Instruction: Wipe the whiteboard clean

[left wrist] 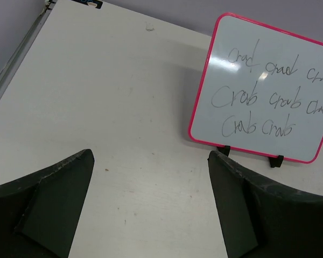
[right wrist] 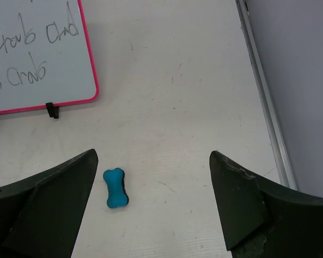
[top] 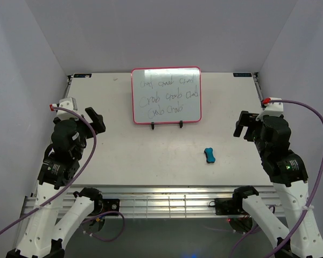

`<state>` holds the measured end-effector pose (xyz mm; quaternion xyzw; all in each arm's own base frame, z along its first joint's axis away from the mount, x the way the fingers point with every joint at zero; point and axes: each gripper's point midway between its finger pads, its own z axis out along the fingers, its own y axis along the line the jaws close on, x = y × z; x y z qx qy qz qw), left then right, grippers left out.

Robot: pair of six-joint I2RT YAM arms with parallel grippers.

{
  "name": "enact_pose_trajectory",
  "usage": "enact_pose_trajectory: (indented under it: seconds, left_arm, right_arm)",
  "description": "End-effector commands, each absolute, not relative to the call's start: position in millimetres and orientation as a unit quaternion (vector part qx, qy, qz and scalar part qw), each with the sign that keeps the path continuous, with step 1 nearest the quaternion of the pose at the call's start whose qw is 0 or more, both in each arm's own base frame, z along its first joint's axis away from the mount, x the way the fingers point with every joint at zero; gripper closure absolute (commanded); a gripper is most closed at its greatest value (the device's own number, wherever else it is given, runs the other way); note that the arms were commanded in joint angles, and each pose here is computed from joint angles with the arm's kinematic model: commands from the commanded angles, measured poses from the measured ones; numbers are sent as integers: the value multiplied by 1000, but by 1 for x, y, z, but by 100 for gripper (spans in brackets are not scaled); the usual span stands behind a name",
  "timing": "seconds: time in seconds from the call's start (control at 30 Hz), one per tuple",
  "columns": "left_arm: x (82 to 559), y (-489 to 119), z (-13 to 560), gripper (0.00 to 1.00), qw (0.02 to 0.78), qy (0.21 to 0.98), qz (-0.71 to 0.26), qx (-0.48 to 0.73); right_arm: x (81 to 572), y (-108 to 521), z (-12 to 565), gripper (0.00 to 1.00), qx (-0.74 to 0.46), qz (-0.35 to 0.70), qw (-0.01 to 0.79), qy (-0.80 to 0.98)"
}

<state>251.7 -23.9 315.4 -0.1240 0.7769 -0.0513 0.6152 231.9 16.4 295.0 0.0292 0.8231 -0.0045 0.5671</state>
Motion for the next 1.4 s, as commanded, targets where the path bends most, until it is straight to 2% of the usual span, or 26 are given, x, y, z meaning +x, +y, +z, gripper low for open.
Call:
enact_pose_trajectory:
  seconds: [0.0,0.13,0.27,0.37,0.4,0.5,0.53,0.63,0.7,0.73,0.8,0.87,1.03,1.13,1.37]
  left_arm:
    - [251,-24,328,2,627,765,-60,-133]
    - [257,-31,326,2,626,764,-79,-135]
    - [278,-73,333,2,627,758,-162,-78]
    - [313,-113,326,2,620,754,-218,-10]
    - [339,-121,299,2,591,778,-213,-13]
    - [386,-114,312,2,574,776,-262,-3]
    - [414,-87,315,2,592,761,-264,-13]
    - [446,-45,304,2,604,738,-301,7]
    - [446,-57,292,2,569,726,-383,57]
    - [461,-61,268,2,551,724,-409,73]
    - [467,-76,256,2,522,713,-452,120]
    - [486,-78,230,2,492,715,-483,117]
    - [489,-106,204,2,427,685,-569,156]
    - [498,-134,188,2,388,681,-596,176]
    - [514,-162,163,2,359,675,-617,189]
  right_arm:
    - [231,16,312,10,30,-3,582,813]
    - [234,23,306,10,15,11,585,811]
    - [235,48,311,10,-17,75,615,785]
    - [230,64,319,10,-41,121,634,763]
    - [230,68,320,10,-45,132,633,761]
    - [225,84,319,10,-71,168,624,760]
    - [222,87,318,10,-79,176,620,761]
    - [216,89,315,10,-94,179,616,761]
    - [213,91,307,10,-103,181,611,764]
    - [212,92,306,10,-110,182,611,762]
    - [212,94,301,10,-114,185,607,764]
    - [208,100,301,10,-127,199,601,764]
    - [205,102,301,10,-132,206,601,761]
    - [206,103,295,10,-134,205,595,766]
    - [207,104,283,10,-144,201,573,781]
